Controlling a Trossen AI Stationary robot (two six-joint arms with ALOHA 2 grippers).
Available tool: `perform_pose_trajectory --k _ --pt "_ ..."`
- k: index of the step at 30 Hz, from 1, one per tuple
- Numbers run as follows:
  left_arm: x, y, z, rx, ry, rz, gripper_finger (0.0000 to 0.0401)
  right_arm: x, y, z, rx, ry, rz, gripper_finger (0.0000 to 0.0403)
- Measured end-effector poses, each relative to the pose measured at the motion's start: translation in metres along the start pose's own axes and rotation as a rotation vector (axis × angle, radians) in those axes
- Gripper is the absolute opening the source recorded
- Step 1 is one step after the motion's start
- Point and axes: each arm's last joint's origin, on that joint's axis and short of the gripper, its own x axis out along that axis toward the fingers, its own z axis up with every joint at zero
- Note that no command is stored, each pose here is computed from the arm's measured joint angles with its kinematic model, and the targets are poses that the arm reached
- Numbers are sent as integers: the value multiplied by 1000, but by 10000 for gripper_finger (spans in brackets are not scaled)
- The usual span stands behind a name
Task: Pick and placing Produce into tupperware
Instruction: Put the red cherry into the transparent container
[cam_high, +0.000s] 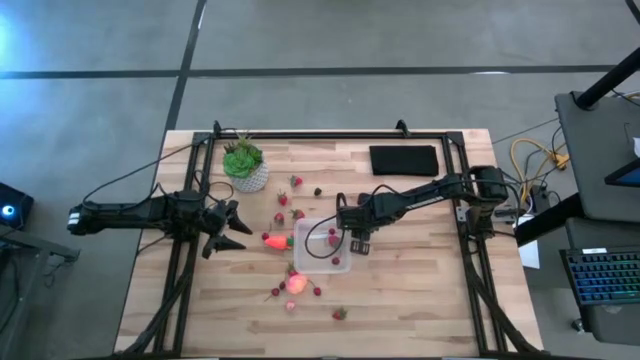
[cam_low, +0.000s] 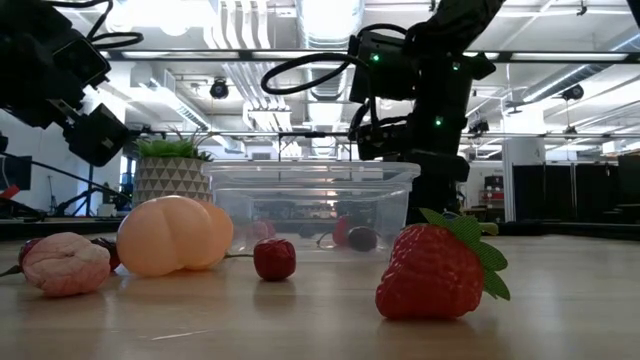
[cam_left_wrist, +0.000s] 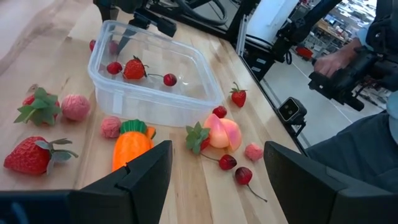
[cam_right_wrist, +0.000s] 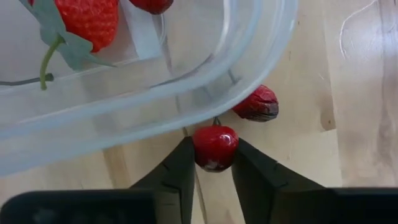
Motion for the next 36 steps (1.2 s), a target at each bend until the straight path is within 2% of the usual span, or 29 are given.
perform_pose_trajectory --k 8,14,20,24,27,33,36 --pt "0 0 0 0 1 1 240 -25 -13 -5 118 -37 -156 80" --pt "0 0 0 0 1 0 240 -60 -24 -12 202 -96 -188 84" --pt "0 0 0 -1 2 1 240 -89 -14 1 109 -213 95 86" --pt "0 0 0 -1 2 1 240 -81 -8 11 83 -182 173 92" --pt "0 0 0 0 0 1 240 -72 0 23 19 -158 237 101" --pt "0 0 0 0 1 0 240 -65 21 49 -154 -180 245 138" --pt "0 0 0 0 0 0 240 -59 22 55 -181 -167 163 163"
